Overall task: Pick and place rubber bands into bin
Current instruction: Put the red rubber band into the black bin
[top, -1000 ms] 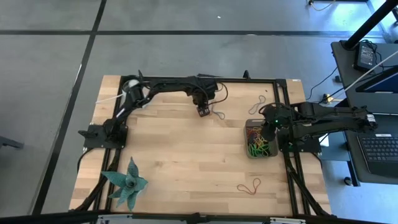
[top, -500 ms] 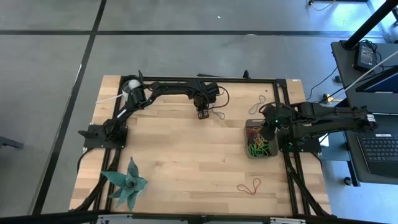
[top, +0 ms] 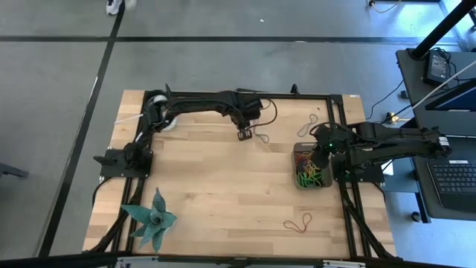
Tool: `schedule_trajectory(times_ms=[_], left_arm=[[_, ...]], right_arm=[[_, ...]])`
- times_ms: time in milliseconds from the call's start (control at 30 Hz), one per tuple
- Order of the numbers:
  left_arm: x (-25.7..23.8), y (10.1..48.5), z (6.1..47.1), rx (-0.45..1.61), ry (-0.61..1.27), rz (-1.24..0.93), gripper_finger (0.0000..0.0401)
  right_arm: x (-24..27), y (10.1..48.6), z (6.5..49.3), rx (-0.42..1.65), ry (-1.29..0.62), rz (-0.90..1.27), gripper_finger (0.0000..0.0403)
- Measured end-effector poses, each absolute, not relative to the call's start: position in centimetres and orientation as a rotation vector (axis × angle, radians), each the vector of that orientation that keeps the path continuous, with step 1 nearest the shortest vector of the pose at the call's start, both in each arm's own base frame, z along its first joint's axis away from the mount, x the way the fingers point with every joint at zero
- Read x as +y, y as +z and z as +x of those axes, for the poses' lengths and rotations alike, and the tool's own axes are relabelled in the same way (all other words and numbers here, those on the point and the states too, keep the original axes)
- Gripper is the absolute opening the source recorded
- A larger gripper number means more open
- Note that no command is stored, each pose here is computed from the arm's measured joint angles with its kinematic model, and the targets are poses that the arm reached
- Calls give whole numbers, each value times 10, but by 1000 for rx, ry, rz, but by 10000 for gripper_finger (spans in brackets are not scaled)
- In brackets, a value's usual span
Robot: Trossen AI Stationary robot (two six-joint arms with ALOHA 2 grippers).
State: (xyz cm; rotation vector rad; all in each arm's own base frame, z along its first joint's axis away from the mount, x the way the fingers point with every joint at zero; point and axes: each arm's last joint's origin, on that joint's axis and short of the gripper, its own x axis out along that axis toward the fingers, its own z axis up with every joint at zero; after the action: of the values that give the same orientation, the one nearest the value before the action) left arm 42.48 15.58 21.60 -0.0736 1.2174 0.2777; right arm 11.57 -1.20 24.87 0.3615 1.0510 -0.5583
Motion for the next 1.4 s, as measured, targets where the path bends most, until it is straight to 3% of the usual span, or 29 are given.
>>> schedule_trajectory(times_ms=[300,500,733,1200,1400], left_arm=[[137,286,415,976,306,-40,2],[123,314,427,735,308,-20,2],[102,331,446,511,260,0,2],[67,355,462,241,243,35,2],[59,358,463,217,226,36,2]], right_arm=[[-12,252,123,976,-520,345,160],[-13,266,142,767,-418,253,160],[-17,287,158,495,-456,153,165],[-23,305,174,284,-453,97,272],[-23,310,185,209,-439,48,270]])
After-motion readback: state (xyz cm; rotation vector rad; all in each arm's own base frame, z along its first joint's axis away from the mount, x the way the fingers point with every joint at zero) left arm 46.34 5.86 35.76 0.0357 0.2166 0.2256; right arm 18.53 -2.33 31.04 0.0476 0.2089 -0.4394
